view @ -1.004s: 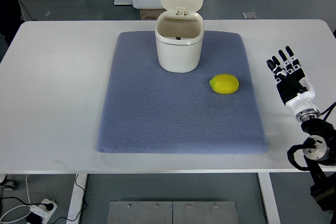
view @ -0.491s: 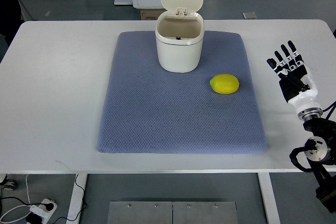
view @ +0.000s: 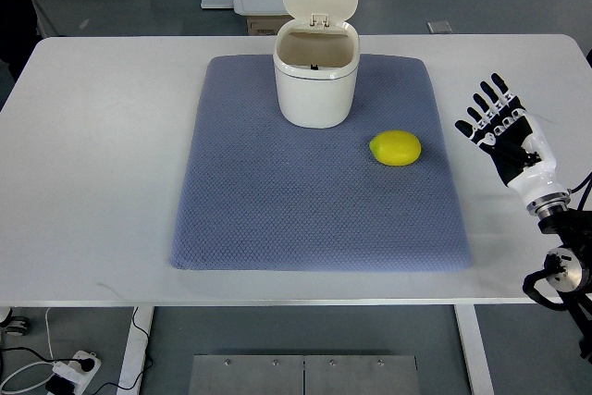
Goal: Put lemon in trash with right hand
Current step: 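Move the right hand toward the yellow lemon on the mat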
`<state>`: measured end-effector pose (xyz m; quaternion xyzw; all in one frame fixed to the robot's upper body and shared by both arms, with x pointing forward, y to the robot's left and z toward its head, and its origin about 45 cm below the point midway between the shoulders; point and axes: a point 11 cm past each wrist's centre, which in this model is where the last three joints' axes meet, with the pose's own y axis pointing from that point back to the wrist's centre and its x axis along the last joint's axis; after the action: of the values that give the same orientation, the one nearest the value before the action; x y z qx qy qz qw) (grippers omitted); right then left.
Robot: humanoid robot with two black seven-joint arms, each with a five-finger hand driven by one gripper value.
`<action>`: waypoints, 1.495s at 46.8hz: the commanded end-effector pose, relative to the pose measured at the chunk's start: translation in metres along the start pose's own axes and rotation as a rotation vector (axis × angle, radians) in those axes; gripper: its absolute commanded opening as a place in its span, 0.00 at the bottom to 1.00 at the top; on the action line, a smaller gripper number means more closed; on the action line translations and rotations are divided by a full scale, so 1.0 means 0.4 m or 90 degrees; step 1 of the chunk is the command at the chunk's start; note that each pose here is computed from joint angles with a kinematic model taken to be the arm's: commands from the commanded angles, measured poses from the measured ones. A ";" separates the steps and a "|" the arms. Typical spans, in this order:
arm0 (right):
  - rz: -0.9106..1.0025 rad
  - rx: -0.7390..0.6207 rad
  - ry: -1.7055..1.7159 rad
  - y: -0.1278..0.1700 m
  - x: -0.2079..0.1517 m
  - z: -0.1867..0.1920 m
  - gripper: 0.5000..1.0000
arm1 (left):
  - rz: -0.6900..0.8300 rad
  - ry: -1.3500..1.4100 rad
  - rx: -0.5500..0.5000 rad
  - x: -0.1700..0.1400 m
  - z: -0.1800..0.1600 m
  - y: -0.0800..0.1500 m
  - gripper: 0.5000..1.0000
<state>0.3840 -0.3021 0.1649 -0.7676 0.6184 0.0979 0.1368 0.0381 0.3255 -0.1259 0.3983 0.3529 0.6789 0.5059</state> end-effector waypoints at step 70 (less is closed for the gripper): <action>-0.126 -0.065 0.190 -0.045 -0.109 0.074 0.99 | 0.000 0.000 0.000 0.000 0.000 0.000 1.00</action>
<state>0.3919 -0.2482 0.1527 -0.8377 0.5460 -0.0003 0.0128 0.0381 0.3254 -0.1259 0.3983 0.3529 0.6789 0.5059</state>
